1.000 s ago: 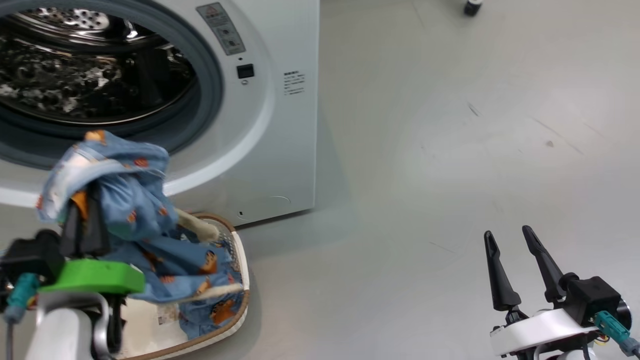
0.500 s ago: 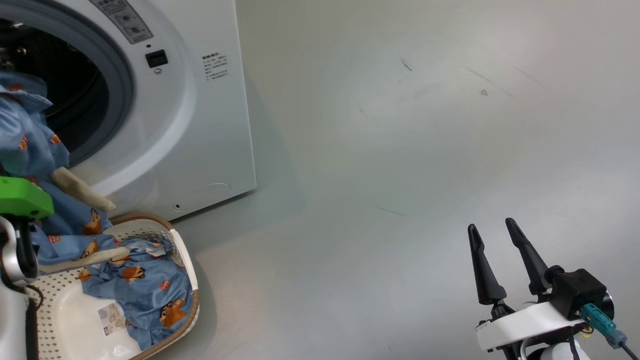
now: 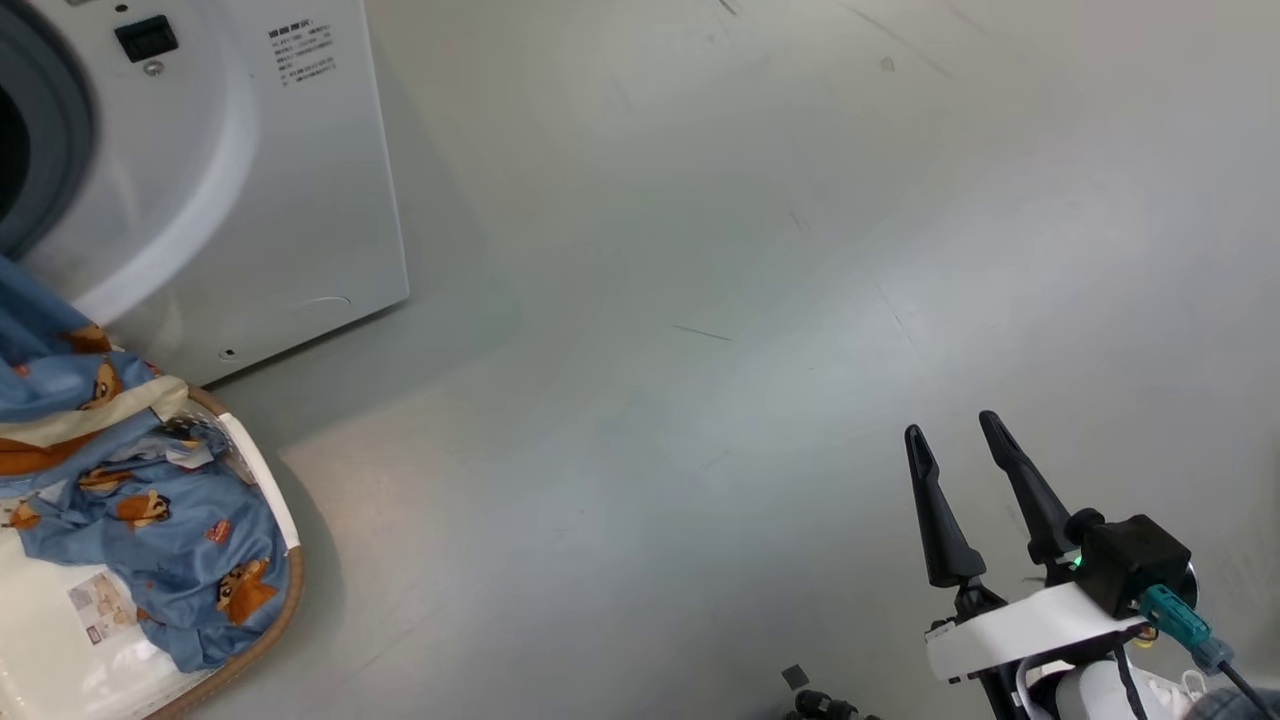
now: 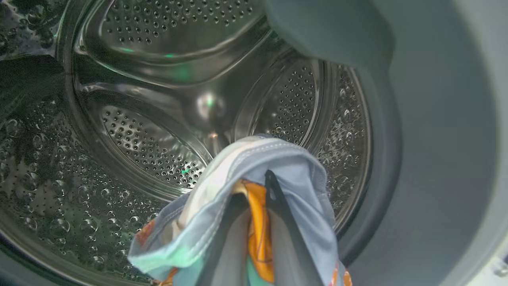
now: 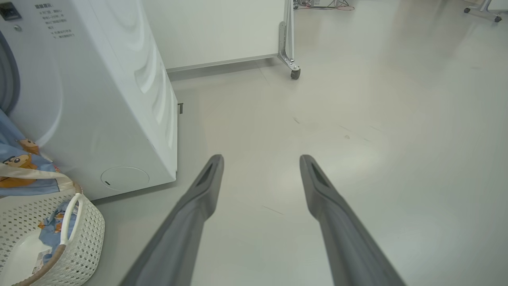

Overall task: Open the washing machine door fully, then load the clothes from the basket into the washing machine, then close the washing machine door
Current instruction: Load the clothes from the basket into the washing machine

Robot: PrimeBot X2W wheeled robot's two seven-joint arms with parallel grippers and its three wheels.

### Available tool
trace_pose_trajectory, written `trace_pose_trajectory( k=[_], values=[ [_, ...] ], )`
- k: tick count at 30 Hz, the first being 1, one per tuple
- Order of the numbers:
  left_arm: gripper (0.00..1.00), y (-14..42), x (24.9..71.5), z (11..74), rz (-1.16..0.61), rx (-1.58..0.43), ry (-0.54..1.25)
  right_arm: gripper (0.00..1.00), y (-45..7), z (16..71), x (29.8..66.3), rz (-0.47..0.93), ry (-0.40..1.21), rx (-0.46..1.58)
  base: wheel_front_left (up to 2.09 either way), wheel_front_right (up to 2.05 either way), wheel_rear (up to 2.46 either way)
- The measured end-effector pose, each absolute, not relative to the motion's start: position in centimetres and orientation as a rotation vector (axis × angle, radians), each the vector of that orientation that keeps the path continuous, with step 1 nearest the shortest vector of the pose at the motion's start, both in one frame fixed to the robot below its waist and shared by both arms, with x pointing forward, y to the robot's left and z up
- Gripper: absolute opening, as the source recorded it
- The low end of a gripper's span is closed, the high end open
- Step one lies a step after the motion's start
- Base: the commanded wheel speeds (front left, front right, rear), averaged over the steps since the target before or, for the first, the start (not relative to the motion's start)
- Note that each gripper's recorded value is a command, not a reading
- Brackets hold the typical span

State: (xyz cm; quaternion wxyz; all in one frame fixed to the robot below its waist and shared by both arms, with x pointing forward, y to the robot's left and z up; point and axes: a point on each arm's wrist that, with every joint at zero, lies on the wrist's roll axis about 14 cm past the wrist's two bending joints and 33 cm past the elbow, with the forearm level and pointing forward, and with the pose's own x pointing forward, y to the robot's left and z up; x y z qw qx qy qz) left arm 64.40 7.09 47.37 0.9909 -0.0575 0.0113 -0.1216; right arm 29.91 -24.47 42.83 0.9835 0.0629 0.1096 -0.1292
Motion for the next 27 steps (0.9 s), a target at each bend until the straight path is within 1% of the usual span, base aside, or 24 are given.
trace_pose_trajectory(
  k=[4,11,21,27],
  values=[
    [0.0,6.9,66.8,46.5,-0.245,-0.091,0.026,1.0,-24.5,42.5,31.0,-0.256,0.233,0.113,0.0,0.0,0.0],
    [0.0,5.4,70.4,45.2,-0.255,-0.105,0.019,1.0,-24.9,40.4,31.0,-0.281,0.313,0.104,0.0,0.0,0.0],
    [0.0,7.5,74.1,41.0,-0.179,-0.089,0.048,1.0,-24.2,37.4,32.5,-0.257,0.398,0.1,0.0,0.0,0.0],
    [0.0,8.4,75.1,40.7,-0.147,-0.095,0.013,1.0,-24.0,36.4,32.6,-0.252,0.43,0.102,0.0,0.0,0.0]
  ],
)
